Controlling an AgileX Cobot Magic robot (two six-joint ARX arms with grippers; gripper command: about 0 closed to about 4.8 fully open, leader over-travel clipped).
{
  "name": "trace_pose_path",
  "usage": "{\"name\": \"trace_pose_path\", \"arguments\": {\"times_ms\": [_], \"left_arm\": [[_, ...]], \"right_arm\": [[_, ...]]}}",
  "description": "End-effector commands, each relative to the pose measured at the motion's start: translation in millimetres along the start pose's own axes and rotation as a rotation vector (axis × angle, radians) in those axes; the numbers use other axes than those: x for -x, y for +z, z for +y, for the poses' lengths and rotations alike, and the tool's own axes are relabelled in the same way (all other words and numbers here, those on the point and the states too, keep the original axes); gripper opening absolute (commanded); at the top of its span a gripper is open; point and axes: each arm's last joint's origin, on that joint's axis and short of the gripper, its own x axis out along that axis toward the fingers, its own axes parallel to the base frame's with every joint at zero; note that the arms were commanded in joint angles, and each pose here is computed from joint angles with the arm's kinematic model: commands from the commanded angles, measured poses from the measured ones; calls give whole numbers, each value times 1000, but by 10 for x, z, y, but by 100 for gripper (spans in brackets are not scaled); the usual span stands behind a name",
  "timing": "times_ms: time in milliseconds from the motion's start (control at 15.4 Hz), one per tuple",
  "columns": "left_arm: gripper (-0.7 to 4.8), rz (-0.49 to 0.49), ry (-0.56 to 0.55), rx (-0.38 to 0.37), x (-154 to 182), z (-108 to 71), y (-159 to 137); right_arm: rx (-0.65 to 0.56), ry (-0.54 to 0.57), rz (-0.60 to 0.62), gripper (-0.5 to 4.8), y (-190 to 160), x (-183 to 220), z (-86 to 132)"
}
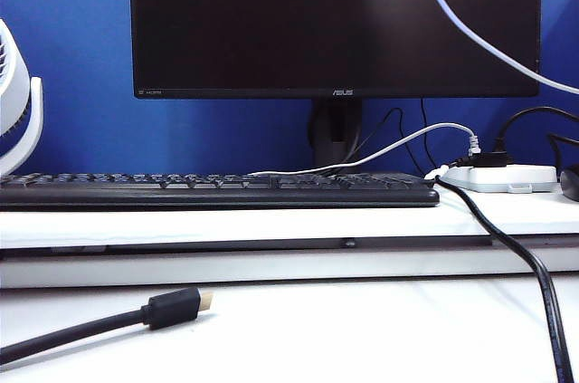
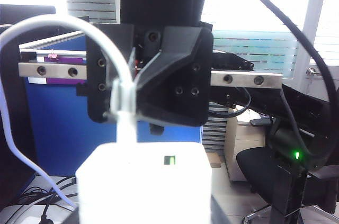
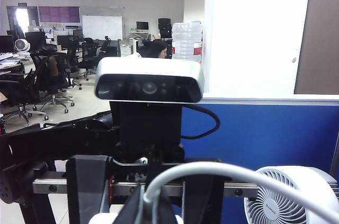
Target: Pick up the Type-C charging cable and the charging base, insert one end of the Type-C charger into the corresponding slot on the base, and finally place the plugged-in charger back on the table.
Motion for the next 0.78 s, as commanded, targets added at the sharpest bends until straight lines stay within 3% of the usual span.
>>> {"name": "trace_pose_path", "arguments": {"times_ms": [65,130,780], "left_arm": [[-6,-73,-11,-130,45,-122,198],[-6,-73,-9,-130,44,-120,197],[-6,11,26,-45,36,-76,53]], "right_arm": [[-75,-31,36,151,-88,-2,-18],[-53,-54,20,234,-30,27,33],[-95,-33,-46,230,119,57,131]]}}
